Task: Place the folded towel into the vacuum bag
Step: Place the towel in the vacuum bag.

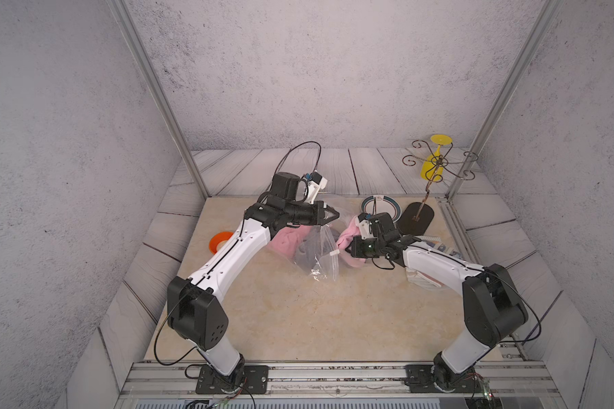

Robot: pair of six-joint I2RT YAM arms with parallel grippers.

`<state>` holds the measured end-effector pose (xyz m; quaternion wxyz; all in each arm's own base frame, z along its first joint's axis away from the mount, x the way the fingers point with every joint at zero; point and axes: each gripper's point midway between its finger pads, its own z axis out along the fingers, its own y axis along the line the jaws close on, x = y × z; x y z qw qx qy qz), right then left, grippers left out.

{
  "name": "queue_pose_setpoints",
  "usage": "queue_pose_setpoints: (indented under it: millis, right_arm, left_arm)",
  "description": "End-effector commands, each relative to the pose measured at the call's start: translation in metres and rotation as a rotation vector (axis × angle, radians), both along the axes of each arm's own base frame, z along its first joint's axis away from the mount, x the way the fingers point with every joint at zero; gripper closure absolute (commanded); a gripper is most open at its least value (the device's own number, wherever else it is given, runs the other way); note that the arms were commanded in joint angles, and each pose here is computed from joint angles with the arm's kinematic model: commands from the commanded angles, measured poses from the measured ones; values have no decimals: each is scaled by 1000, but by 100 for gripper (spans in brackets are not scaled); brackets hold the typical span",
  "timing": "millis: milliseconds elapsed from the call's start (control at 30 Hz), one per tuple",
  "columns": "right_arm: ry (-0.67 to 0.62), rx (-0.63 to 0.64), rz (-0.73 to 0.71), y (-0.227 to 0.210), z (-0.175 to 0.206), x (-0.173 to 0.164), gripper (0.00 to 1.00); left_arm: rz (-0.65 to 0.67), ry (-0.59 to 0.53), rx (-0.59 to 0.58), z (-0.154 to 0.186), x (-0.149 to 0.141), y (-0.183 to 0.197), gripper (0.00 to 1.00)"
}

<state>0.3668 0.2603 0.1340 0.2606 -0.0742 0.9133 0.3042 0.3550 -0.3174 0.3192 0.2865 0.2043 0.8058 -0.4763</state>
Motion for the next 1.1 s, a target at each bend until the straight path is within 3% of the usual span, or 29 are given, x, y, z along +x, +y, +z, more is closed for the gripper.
queue_pose_setpoints:
  millis: [0, 267, 467, 733, 1000, 1033, 1067]
  right_arm:
    - [-46, 36, 52, 0, 20, -18, 100]
    - [-229, 236, 263, 33, 122, -49, 100]
    - [-204, 268, 355, 49, 126, -57, 100]
    - [-205, 163, 108, 37, 77, 5, 97]
    - [-287, 159, -234, -18, 97, 79, 94]
    - [-295, 166, -233, -17, 100, 81, 88]
    - [-299, 179, -214, -14, 103, 81, 72]
  left_arm:
    - [-4, -75, -32, 11, -1, -2, 100]
    - [-9, -21, 4, -26, 1, -16, 100]
    - [-20, -17, 3, -28, 2, -19, 100]
    - [-91, -40, -31, 1, -19, -17, 100]
    - [-189, -32, -12, 2, -60, -4, 100]
    - [-187, -30, -6, -2, -61, -2, 100]
    - [-178, -26, 1, -6, -60, -1, 100]
